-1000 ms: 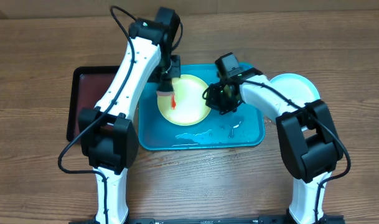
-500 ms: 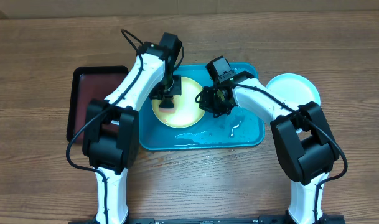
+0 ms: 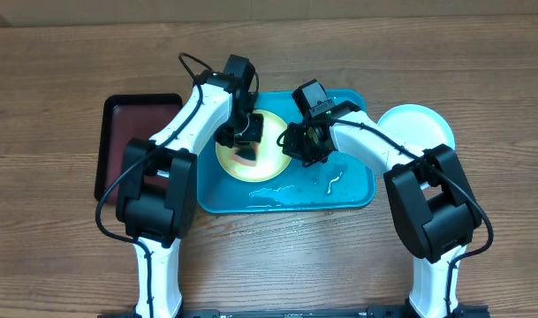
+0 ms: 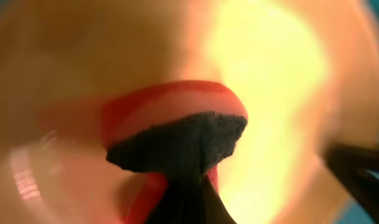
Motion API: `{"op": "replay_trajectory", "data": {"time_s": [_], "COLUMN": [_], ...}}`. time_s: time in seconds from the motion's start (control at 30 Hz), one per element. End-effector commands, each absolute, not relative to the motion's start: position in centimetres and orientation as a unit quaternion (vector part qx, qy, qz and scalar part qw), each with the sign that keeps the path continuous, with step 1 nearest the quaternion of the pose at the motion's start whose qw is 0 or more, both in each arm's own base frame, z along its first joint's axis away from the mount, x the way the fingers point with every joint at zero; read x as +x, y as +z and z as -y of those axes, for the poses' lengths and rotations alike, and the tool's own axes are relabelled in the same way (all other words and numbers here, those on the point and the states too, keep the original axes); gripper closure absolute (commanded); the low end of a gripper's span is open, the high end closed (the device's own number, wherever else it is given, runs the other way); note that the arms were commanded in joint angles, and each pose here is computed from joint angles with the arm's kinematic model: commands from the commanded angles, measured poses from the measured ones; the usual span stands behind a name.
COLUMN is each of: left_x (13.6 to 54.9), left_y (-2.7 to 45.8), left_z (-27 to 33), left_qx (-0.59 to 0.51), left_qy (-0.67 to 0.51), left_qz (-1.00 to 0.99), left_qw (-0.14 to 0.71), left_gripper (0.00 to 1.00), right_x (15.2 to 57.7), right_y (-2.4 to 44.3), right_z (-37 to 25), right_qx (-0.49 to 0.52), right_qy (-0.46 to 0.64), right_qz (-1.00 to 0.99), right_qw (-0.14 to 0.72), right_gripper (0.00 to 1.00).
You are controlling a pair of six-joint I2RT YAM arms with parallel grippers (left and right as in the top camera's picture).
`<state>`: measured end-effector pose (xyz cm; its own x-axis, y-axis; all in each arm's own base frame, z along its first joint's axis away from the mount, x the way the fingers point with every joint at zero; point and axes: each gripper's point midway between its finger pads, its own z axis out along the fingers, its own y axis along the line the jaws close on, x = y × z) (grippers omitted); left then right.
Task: Clean dirty plates on tray and stack at the side
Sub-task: 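Scrub the yellow-green plate with the sponge in the left gripper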
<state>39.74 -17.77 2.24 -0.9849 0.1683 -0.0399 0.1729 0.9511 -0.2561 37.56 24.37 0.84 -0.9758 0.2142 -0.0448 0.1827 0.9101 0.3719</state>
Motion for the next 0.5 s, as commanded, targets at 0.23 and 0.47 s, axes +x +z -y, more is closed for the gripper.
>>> {"op": "replay_trajectory", "data": {"time_s": [0.23,0.47], "left_x": [40.6,41.2], "left_y": [1.6,1.8], "left_z": [14.5,10.9], "left_qx": [0.036,-0.035], "left_qy": [-0.021,0.079], "left_qz": [-0.999,-0.994], "left_qw": [0.035,0.059], "left_gripper": [0.96,0.96], "right_x": [37.7,37.8], "right_y": [0.4,0.4], "right_z": [-23.9,-23.9], "right_qx": [0.104,0.104], "right_qy": [0.172,0.171], "right_qz": [-0.978,-0.979], "right_qw": [0.048,0.049], "right_gripper": [0.96,0.96]}}
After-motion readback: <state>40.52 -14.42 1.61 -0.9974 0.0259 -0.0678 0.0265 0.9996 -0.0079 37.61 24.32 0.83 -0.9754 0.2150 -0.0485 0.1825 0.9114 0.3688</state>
